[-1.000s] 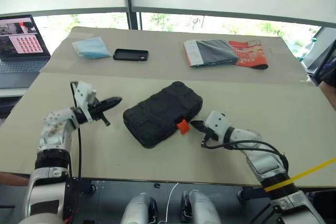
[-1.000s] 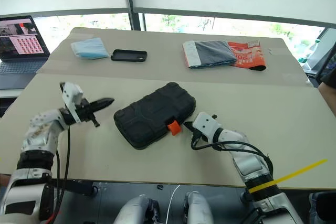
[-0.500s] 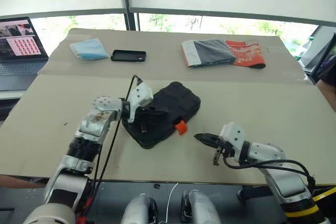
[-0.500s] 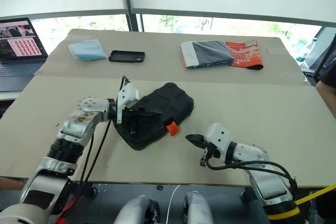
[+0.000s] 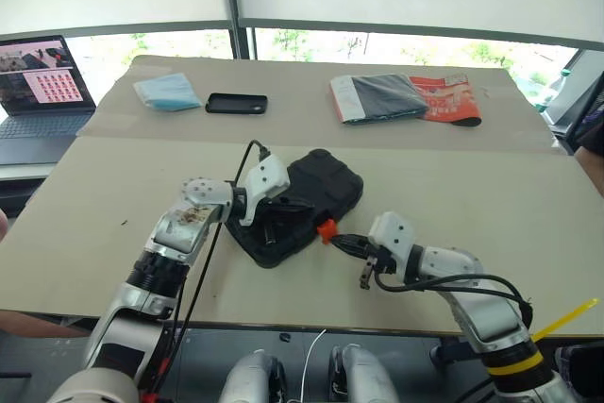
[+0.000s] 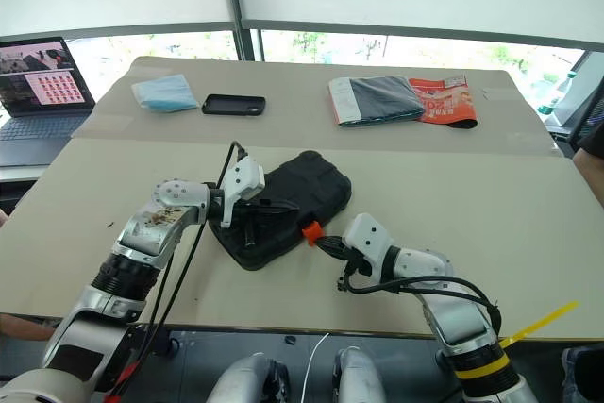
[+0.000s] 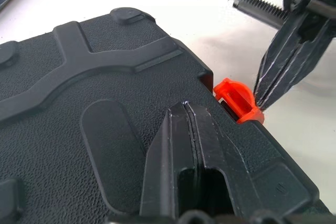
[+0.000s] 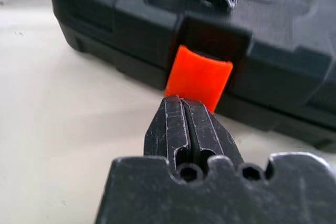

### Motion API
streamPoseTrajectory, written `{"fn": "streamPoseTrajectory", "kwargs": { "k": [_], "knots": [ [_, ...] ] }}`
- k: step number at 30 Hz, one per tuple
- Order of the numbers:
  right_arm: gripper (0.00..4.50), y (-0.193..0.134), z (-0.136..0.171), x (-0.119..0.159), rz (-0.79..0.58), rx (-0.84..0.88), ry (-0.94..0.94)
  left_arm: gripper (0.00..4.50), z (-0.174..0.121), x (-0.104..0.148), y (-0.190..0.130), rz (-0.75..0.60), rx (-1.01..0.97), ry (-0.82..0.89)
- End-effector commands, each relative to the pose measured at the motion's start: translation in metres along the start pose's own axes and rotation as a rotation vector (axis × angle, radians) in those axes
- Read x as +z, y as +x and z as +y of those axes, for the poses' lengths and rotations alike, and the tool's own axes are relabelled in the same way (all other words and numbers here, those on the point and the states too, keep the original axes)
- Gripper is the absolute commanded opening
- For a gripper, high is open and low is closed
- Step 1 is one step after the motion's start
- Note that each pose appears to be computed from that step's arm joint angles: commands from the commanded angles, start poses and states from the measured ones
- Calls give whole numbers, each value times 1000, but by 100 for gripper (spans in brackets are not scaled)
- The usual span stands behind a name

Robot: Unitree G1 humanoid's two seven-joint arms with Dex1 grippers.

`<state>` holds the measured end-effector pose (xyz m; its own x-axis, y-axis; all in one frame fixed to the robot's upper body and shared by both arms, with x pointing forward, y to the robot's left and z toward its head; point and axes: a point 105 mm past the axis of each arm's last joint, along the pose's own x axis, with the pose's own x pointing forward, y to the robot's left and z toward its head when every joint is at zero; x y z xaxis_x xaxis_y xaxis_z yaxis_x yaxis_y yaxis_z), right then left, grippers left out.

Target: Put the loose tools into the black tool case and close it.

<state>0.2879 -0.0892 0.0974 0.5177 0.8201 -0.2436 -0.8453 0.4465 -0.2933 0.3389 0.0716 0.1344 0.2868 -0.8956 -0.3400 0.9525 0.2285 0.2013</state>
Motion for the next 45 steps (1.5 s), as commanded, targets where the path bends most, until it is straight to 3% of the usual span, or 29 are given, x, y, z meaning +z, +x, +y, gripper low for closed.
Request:
{"fn": "streamPoseTrajectory", "kwargs": {
  "k": [1,8,15,27,38,45],
  "knots": [
    [0,7,-4,6,-12,-3,-27,4,-3,-33,-4,104,20,-95],
    [0,16,-9,3,-8,-17,-32,4,1,-34,-8,106,48,-101],
    [0,28,-14,26,-117,-24,-31,4,1,-44,-16,142,63,-131],
    [0,16,-15,51,-211,-15,16,4,-5,-62,-18,192,54,-172],
    [0,20,-11,36,-145,13,28,4,-7,-65,-16,193,50,-184],
    [0,-3,-12,39,-160,29,53,4,-6,-65,-22,178,58,-182]
  ]
}}
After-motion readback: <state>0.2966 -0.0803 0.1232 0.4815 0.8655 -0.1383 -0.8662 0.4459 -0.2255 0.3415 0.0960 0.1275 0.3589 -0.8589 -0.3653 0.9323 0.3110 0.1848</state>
